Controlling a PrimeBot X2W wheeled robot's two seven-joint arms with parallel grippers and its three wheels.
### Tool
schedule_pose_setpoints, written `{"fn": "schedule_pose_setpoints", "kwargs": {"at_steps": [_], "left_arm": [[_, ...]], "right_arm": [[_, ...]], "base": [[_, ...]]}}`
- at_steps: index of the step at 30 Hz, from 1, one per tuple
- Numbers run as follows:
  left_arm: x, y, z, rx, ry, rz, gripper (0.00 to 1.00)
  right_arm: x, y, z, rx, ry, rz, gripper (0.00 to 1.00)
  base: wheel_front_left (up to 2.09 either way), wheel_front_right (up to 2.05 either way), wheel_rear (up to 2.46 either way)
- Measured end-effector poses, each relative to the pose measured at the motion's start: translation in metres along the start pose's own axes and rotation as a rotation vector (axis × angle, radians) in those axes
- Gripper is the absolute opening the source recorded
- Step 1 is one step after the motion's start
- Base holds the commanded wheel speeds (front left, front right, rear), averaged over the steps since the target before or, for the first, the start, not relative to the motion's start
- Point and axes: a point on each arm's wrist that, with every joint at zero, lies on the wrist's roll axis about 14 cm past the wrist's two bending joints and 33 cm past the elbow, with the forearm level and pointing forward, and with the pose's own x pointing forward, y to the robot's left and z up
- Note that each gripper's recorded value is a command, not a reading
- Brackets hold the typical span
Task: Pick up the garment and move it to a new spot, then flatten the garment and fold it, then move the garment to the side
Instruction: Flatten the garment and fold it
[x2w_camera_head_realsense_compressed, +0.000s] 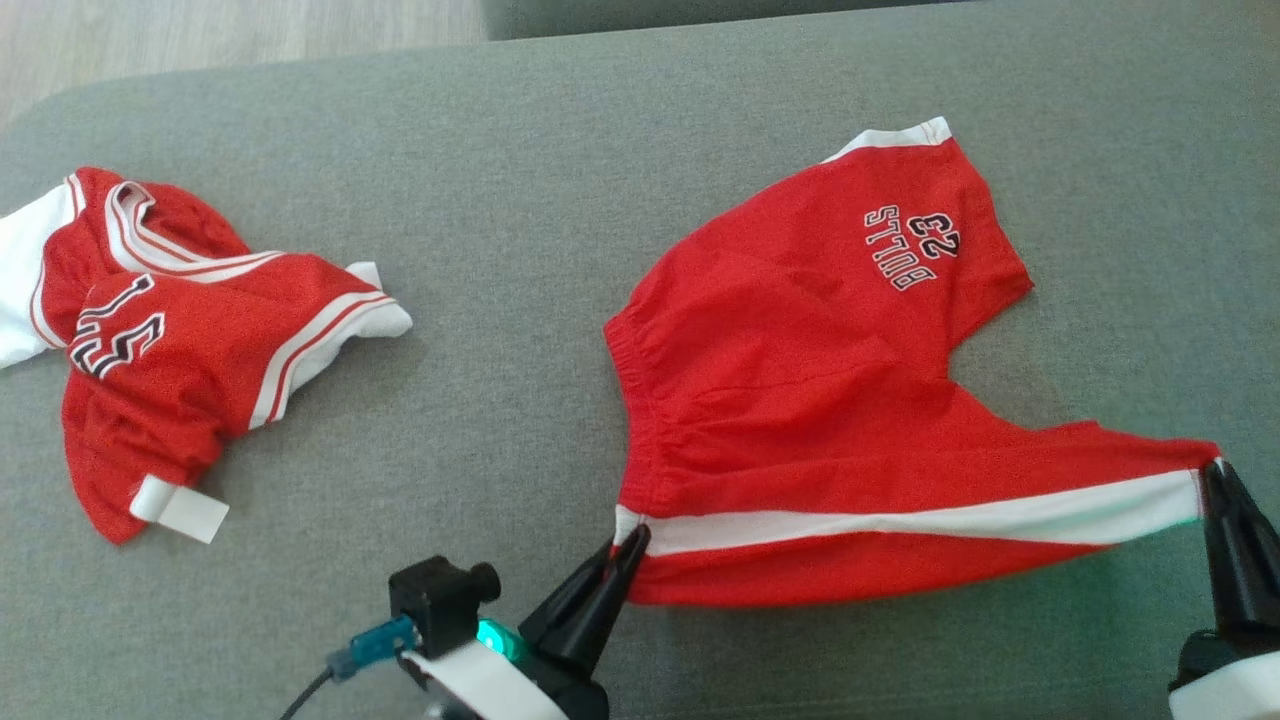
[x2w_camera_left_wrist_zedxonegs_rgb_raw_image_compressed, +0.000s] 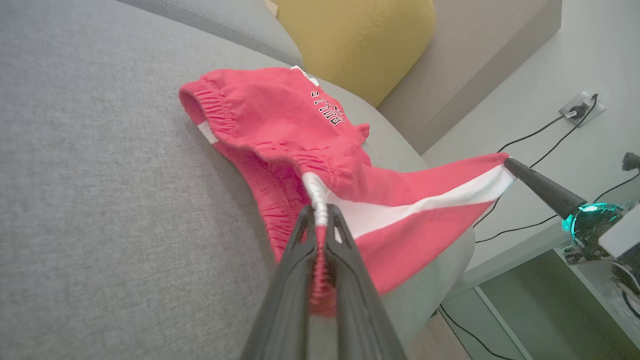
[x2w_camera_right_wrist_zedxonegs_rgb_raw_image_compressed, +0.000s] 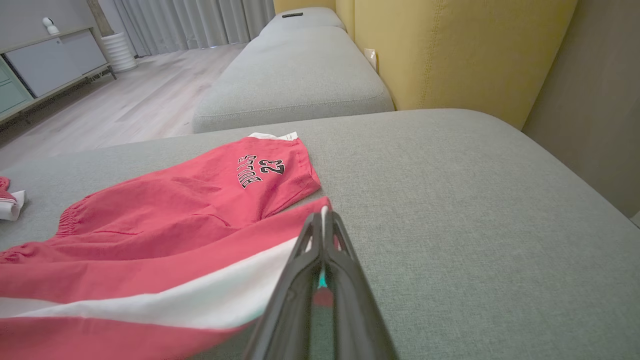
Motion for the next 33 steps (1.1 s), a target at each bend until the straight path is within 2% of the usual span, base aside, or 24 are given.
{"fn": "schedule_pose_setpoints", "kwargs": {"at_steps": [4,9,11,14,17,22,28,33], "left_arm": [[-0.002,0.0,-0.007,-0.012,0.03,-0.008,0.0],[0.008,0.0,0.014,-0.122,-0.048,0.004,0.0],[0.02,0.001,0.028,-0.207,-0.097,0.006,0.0],[0.037,0.004,0.049,-0.258,-0.148,-0.013,0.0],[0.057,0.012,0.068,-0.289,-0.18,-0.017,0.0],[0.083,0.048,0.073,-0.36,-0.174,0.087,0.0],[0.106,0.085,0.079,-0.343,-0.166,0.177,0.0],[0.116,0.108,0.074,-0.334,-0.142,0.22,0.0]], "right_arm": [[0.001,0.0,-0.002,0.0,0.009,0.001,0.0],[0.009,-0.001,0.002,-0.025,0.012,0.016,0.0],[0.033,-0.004,0.021,-0.055,-0.035,0.028,0.0],[0.066,-0.004,0.046,-0.103,-0.071,0.06,0.0],[0.097,0.001,0.057,-0.152,-0.049,0.098,0.0],[0.149,0.012,0.052,-0.235,0.056,0.162,0.0],[0.207,0.034,0.05,-0.334,0.128,0.231,0.0],[0.242,0.045,0.031,-0.38,0.194,0.26,0.0]], "base": [[0.0,0.0,0.0],[0.0,0.0,0.0],[0.0,0.0,0.0],[0.0,0.0,0.0],[0.0,0.0,0.0],[0.0,0.0,0.0],[0.0,0.0,0.0],[0.0,0.0,0.0]]}}
